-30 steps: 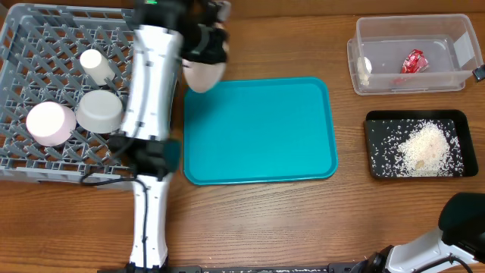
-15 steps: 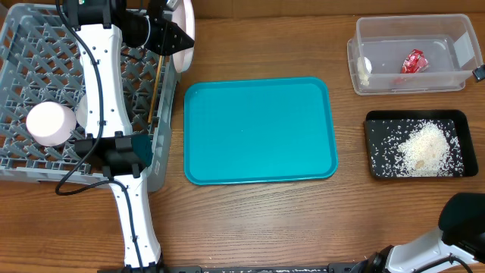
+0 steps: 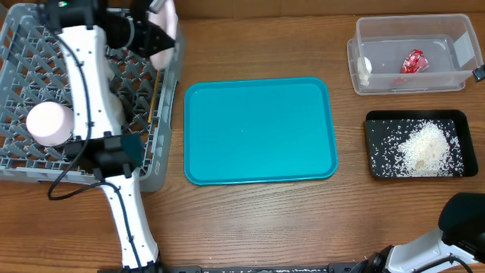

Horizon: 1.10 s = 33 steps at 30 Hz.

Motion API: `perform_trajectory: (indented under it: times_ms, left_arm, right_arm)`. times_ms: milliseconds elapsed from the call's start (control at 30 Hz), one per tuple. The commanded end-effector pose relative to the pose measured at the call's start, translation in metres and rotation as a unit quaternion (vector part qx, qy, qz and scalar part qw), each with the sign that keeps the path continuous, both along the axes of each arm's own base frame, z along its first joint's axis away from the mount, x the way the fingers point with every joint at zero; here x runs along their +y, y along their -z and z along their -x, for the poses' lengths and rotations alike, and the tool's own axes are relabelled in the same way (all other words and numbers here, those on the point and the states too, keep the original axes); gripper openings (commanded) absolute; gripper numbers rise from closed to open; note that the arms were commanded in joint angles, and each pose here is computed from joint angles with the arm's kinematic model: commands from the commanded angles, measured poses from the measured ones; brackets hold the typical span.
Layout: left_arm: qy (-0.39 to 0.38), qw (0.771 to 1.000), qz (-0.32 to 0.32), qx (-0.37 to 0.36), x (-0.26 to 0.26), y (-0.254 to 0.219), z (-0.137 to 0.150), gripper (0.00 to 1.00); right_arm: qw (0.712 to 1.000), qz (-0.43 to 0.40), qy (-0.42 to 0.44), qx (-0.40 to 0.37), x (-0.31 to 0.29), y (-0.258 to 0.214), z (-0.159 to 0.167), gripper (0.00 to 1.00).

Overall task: Sort waste into correct bins and load items into the dishwasher
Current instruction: 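Lift the plate with the left gripper and stand it upright in the rack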

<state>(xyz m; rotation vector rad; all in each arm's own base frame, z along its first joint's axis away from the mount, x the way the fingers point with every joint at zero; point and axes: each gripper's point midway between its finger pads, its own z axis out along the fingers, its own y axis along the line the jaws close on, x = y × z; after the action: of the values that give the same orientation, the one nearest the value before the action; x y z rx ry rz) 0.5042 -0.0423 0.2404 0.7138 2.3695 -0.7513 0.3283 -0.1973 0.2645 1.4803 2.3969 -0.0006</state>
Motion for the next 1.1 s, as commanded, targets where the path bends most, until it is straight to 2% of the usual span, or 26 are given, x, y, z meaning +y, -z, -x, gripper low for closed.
perform_trajectory:
  times_ms: [0,200,367,500,667,900,1067]
  left_arm:
    - [0.018,1.000,0.003,-0.018,0.010,-0.004,0.005,0.04]
    - [0.069,0.997,0.032,-0.002,0.001,0.023,0.011,0.04]
    - [0.086,0.986,0.127,-0.060,-0.006,-0.017,0.011,0.04]
    - [0.078,0.978,0.171,-0.090,0.001,-0.044,0.011,0.04]
    - [0.059,0.977,0.183,-0.086,0.012,-0.051,0.011,0.04]
    - [0.032,0.985,0.159,-0.053,0.021,-0.037,0.009,0.04]
    - [0.026,0.985,0.166,-0.032,0.020,-0.029,0.009,0.04]
  right_arm:
    - [1.000,0.002,0.002,-0.007,0.000,-0.004,0.000,1.00]
    - [1.000,0.002,0.002,-0.007,0.000,-0.004,0.000,1.00]
    - [1.000,0.002,0.002,-0.007,0.000,-0.004,0.000,1.00]
    - [1.000,0.002,0.002,-0.007,0.000,-0.004,0.000,1.00]
    - [1.000,0.002,0.002,-0.007,0.000,-0.004,0.000,1.00]
    - [1.000,0.002,0.002,-0.007,0.000,-0.004,0.000,1.00]
    - [1.000,0.002,0.002,-0.007,0.000,-0.004,0.000,1.00]
